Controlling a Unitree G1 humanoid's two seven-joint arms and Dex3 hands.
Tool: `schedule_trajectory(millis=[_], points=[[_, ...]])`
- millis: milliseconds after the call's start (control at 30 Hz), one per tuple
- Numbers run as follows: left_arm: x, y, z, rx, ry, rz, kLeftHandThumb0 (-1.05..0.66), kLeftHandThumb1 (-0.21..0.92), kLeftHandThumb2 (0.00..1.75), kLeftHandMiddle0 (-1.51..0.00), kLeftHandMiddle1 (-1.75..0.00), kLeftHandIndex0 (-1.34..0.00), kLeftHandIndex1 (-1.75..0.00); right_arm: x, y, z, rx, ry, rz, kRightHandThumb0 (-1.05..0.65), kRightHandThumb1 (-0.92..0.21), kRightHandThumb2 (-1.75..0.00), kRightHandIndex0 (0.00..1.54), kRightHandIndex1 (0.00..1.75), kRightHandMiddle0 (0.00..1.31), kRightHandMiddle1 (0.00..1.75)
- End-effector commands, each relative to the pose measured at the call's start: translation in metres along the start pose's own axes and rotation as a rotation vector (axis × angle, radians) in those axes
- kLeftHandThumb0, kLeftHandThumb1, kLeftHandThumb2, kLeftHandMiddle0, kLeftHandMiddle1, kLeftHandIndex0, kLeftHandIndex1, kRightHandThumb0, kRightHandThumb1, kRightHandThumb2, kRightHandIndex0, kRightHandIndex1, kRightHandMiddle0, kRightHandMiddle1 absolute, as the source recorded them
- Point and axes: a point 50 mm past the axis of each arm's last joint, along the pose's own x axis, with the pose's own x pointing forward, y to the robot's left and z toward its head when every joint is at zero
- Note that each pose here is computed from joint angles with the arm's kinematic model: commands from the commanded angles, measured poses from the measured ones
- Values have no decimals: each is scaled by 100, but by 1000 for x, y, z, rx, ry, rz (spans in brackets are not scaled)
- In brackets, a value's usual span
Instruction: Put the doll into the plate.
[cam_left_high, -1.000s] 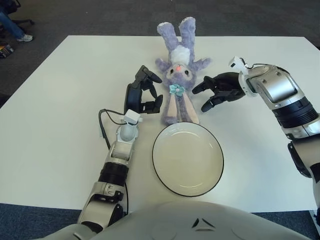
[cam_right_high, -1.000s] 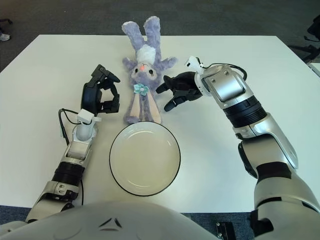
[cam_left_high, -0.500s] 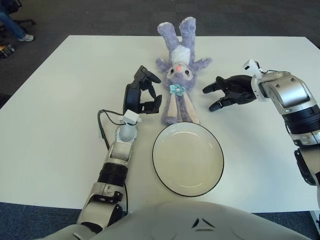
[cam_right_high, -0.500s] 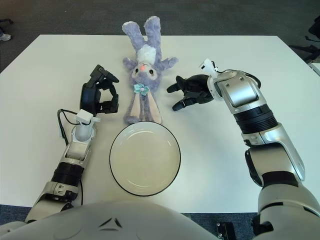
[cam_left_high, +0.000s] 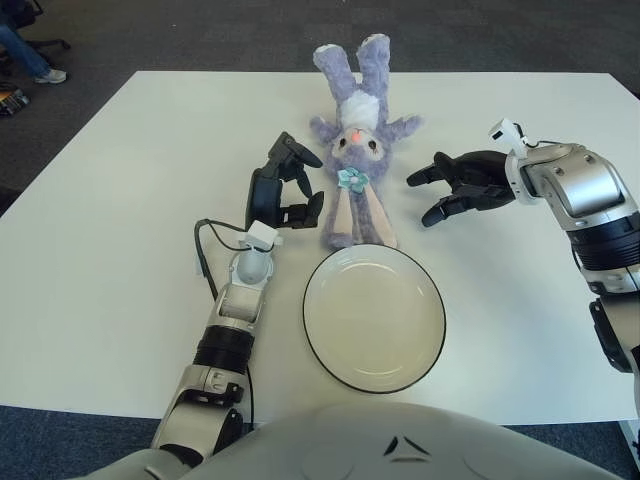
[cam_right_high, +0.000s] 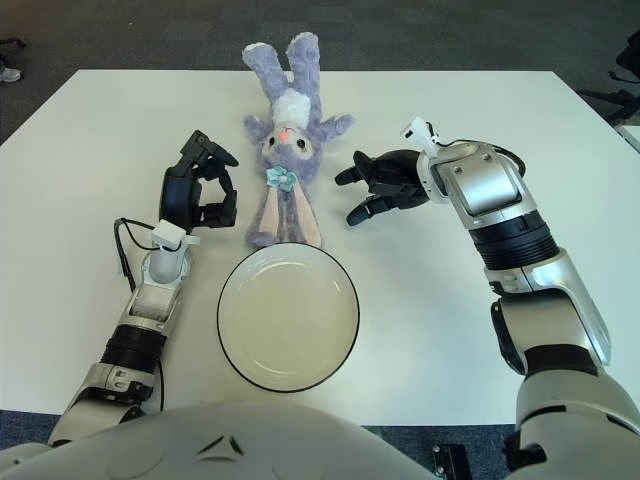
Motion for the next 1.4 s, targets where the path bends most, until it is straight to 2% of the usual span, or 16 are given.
schedule_trajectory(millis=[0,200,367,833,1100,1233,1367], points=[[-37,0,-21,13,158,-2,-42,50,108,-107,-175,-47,-175,-4,-2,4,-30,13,-2,-96,-92,-105,53,107,0,52],[-37,-1,-20,9,152,0,-42,50,108,-106,-175,-47,-175,-5,-1,5,-45,23,14,-98,-92,-108,51,105,0,54],[-36,-1,-20,2,153,6,-42,50,109,-107,-175,-47,-175,-4,-1,5,-52,24,23,-99,-92,-109,45,91,0,50],[-37,-1,-19,-3,154,8,-43,49,109,-111,-175,-47,-175,-1,2,5,-16,29,41,-99,-92,-111,37,74,0,53],[-37,0,-18,-7,152,10,-43,49,110,-111,-175,-47,-175,3,6,6,-21,34,75,-99,-92,-112,34,69,0,57],[-36,0,-18,-6,144,12,-43,49,110,-111,-175,-48,-175,6,8,7,31,27,105,-98,-92,-115,37,70,0,58],[-36,-1,-18,-4,142,16,-43,49,110,-112,-175,-48,-175,15,9,8,55,45,119,-96,-92,-116,38,69,0,61]])
